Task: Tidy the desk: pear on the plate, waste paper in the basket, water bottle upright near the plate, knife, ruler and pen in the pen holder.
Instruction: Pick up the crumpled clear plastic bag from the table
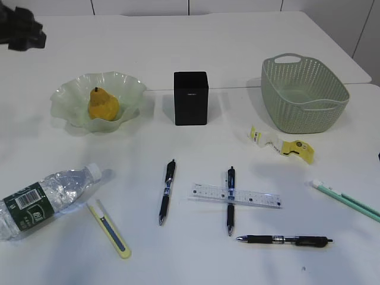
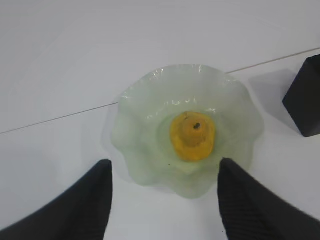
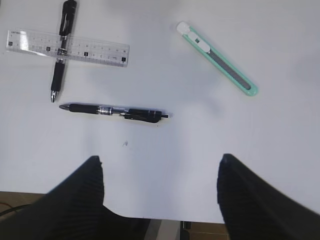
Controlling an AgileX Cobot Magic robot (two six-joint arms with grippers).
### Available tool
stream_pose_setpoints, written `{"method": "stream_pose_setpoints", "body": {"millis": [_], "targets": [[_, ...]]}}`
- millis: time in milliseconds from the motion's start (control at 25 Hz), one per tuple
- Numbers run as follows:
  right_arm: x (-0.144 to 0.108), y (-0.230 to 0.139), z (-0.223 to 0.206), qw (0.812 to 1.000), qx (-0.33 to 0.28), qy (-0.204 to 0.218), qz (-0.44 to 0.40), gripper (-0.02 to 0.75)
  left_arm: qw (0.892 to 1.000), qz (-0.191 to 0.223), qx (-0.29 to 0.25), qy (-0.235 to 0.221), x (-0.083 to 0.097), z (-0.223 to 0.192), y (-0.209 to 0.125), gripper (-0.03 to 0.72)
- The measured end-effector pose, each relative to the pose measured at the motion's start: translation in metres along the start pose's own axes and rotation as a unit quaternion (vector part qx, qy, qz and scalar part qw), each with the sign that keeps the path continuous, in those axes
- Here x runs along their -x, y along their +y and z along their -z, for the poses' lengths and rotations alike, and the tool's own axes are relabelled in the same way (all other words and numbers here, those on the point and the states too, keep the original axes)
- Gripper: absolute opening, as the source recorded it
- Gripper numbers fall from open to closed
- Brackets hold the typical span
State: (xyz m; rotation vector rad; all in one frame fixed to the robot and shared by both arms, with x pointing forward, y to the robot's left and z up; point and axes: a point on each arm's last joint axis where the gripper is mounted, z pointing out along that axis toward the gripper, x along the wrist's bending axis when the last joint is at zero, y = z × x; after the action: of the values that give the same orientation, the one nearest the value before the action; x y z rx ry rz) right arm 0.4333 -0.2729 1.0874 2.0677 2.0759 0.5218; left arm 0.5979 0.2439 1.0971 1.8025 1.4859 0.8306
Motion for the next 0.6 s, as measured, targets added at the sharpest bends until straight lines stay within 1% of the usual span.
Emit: {"method": "stream_pose_setpoints", "body": {"millis": [80,120,160,320,400,600], "targets": [[0.0,0.0,0.0,1.0,-0.001,0.0,0.0,0.551,0.999,0.009,0.041,-0.003,-0.003,0.011,-0.023,0.463],[0.0,0.0,0.0,1.0,-0.001,0.0,0.0,0.551,0.999,0.014,0.046,-0.004,-0.003,0.013,-0.038,0.461],[0.0,0.0,0.0,1.0,-0.001,0.0,0.0,0.551,0.998,0.022,0.065,-0.004,-0.005,0.017,-0.05,0.458],[0.0,0.0,0.0,1.0,-0.002,0.0,0.0,0.551,0.992,0.077,0.1,0.005,-0.014,0.032,-0.088,0.454],[0.0,-0.001,0.0,1.0,-0.003,0.0,0.0,0.551,0.989,0.097,0.114,0.013,-0.018,0.042,-0.101,0.454],[0.0,-0.001,0.0,1.0,-0.003,0.0,0.001,0.551,0.985,0.1,0.135,0.024,-0.021,0.068,-0.122,0.437]]}}
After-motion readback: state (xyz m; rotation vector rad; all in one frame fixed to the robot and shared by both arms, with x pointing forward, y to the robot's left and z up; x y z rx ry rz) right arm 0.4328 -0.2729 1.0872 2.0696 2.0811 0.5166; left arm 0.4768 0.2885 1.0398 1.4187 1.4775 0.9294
